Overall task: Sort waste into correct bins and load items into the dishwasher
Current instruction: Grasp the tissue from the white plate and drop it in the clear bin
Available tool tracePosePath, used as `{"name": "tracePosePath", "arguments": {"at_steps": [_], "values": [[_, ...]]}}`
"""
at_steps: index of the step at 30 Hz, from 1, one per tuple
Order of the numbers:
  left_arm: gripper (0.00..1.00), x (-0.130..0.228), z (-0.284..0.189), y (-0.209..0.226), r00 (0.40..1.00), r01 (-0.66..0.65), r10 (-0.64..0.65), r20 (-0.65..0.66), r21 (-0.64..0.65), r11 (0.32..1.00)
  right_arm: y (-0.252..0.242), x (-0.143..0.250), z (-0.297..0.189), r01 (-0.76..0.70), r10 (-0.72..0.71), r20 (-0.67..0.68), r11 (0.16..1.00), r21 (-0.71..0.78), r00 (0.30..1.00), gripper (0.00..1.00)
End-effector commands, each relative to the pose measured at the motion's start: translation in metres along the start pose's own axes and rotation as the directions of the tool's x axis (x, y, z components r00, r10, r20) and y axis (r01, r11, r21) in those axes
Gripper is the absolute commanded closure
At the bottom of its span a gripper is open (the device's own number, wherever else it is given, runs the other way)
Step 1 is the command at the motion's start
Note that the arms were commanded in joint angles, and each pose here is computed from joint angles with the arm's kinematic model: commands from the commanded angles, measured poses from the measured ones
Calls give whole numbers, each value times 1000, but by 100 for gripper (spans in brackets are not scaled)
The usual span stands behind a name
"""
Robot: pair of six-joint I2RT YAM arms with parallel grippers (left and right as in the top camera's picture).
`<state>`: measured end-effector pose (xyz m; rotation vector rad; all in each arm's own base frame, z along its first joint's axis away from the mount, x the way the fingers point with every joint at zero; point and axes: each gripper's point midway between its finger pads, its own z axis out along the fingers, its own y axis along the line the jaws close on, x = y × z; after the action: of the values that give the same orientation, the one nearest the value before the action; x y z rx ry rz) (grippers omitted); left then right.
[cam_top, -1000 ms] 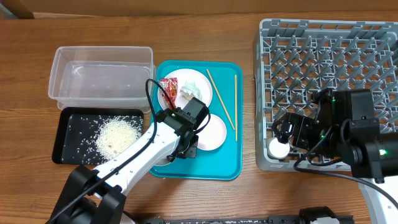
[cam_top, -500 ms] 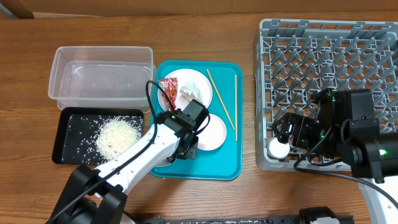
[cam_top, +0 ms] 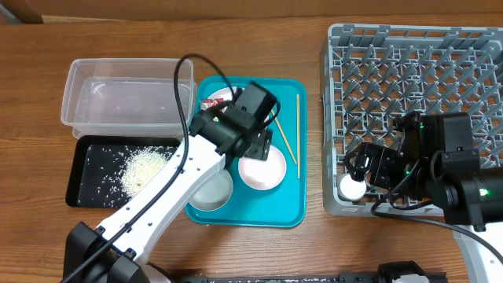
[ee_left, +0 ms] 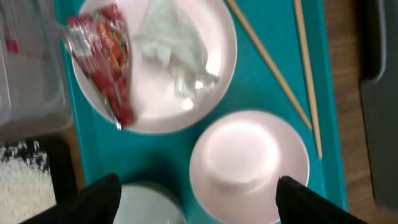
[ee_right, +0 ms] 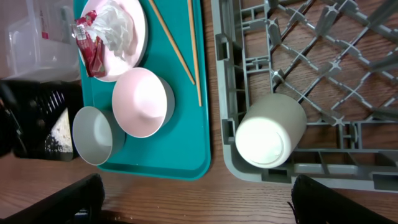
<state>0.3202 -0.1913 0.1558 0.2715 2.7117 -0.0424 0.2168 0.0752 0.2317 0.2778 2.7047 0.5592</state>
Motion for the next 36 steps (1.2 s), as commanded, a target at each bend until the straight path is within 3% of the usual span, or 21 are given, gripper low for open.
{"name": "tracePosePath", "arguments": {"at_steps": [1, 9, 12, 14, 15, 17, 18, 25, 29, 36], "values": [[19, -19, 22, 11, 996, -47, 53, 70, -74, 996, 6, -2, -4, 19, -19, 14, 1000, -18, 1000, 2], [17, -32, 111, 9, 998, -50, 54, 41, -100, 994, 6, -2, -4, 16, -16, 14, 1000, -18, 1000, 2], [23, -20, 136, 14, 998, -56, 54, -14, -120, 991, 6, -2, -4, 15, -15, 13, 1000, -18, 1000, 2], [34, -15, 145, 18, 998, -56, 51, -38, -129, 990, 6, -2, -4, 15, -15, 13, 1000, -18, 1000, 2], [45, -14, 147, 19, 998, -55, 49, -43, -130, 990, 6, -2, -4, 15, -15, 13, 1000, -18, 1000, 2], [84, -15, 144, 21, 998, -48, 43, -43, -130, 990, 5, -2, -4, 15, -15, 13, 1000, -18, 1000, 2], [96, -20, 139, 23, 999, -40, 36, -33, -129, 991, 5, -1, -4, 15, -15, 11, 1000, -17, 1000, 2], [96, -73, 54, 41, 996, 64, -59, 68, -72, 995, 5, 0, -4, 14, -14, 8, 1000, -16, 1000, 2], [96, -99, -2, 82, 972, 173, -164, 168, -39, 984, 5, 0, -4, 14, -13, 8, 1000, -15, 1000, 2], [96, -87, -6, 177, 926, 362, -341, 165, -124, 924, 5, 0, -4, 14, -13, 7, 1000, -16, 1000, 1]]}}
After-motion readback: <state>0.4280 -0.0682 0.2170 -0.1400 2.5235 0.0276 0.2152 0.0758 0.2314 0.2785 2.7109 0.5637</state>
